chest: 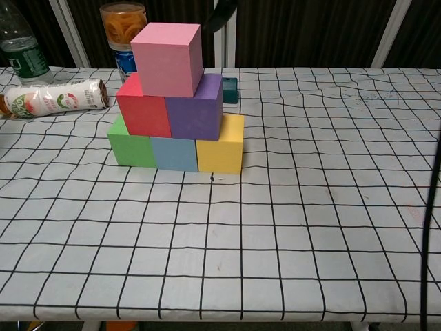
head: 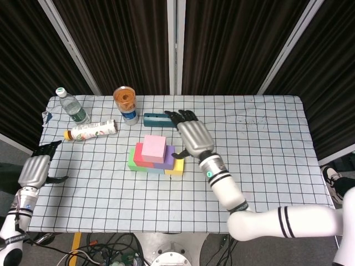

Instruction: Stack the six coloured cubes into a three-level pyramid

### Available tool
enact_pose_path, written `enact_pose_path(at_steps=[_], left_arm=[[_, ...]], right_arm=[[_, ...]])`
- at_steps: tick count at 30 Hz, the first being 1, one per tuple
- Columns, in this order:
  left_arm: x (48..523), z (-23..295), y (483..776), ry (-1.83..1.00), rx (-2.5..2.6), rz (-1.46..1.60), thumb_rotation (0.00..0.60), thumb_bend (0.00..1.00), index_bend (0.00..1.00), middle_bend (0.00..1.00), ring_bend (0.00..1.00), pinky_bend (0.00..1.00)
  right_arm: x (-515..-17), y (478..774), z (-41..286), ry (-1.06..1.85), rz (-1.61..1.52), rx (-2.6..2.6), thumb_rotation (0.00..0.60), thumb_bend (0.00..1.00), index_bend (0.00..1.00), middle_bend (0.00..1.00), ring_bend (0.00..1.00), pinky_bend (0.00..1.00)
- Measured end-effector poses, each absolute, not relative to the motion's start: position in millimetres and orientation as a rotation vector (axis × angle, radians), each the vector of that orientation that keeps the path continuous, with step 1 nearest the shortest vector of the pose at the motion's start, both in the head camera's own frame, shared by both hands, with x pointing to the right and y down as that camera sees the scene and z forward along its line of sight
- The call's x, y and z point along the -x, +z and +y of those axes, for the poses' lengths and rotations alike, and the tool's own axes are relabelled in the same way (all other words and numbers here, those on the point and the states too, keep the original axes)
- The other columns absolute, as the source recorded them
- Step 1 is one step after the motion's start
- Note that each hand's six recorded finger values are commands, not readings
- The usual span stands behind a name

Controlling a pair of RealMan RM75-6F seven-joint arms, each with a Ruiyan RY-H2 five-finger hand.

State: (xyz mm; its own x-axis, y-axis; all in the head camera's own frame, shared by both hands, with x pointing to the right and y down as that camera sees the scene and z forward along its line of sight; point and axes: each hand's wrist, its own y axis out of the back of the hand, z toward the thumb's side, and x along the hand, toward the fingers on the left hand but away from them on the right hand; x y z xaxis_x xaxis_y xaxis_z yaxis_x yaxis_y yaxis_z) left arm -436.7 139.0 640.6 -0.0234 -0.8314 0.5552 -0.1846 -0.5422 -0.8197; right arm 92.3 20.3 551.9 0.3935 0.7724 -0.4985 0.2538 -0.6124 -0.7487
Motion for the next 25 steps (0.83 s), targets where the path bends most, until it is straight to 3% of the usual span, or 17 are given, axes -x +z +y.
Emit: enact_pose_path(at_steps=[4, 11, 18, 25], left_arm=[[447.4, 141.1, 632.0, -1.583, 1.671, 1.103, 0.600, 0.09, 0.08, 0.07, 0.08, 0.08], [454.8, 152.4, 616.2, -1.521, 1.566, 1.118, 0.600, 0.09, 0.08, 0.07, 0.08, 0.08], [454.5, 186.2, 606.9, -1.512, 1.505, 1.091, 0.600, 0.09, 0.08, 0.07, 0.08, 0.08], [451.7, 215.7, 602.3, -1.540, 1.447, 1.097, 0.600, 0.09, 0.08, 0.07, 0.08, 0.06]], right_arm=[[-146.1, 550.3, 21.4, 1.156, -0.961, 2.027, 0.600, 0.16, 0.00, 0.14, 0.00, 0.00], [-257.4, 558.0, 51.5, 1.105, -1.096, 1.957, 0.600, 0.16, 0.00, 0.13, 0.00, 0.00], [-392.0, 572.3, 126.9, 1.190, -1.205, 1.819, 0.600, 0.16, 0.00, 0.08, 0.00, 0.00], [-427.5, 576.4, 185.6, 1.202, -1.249, 1.800, 0.600, 0.16, 0.00, 0.08, 0.00, 0.00]])
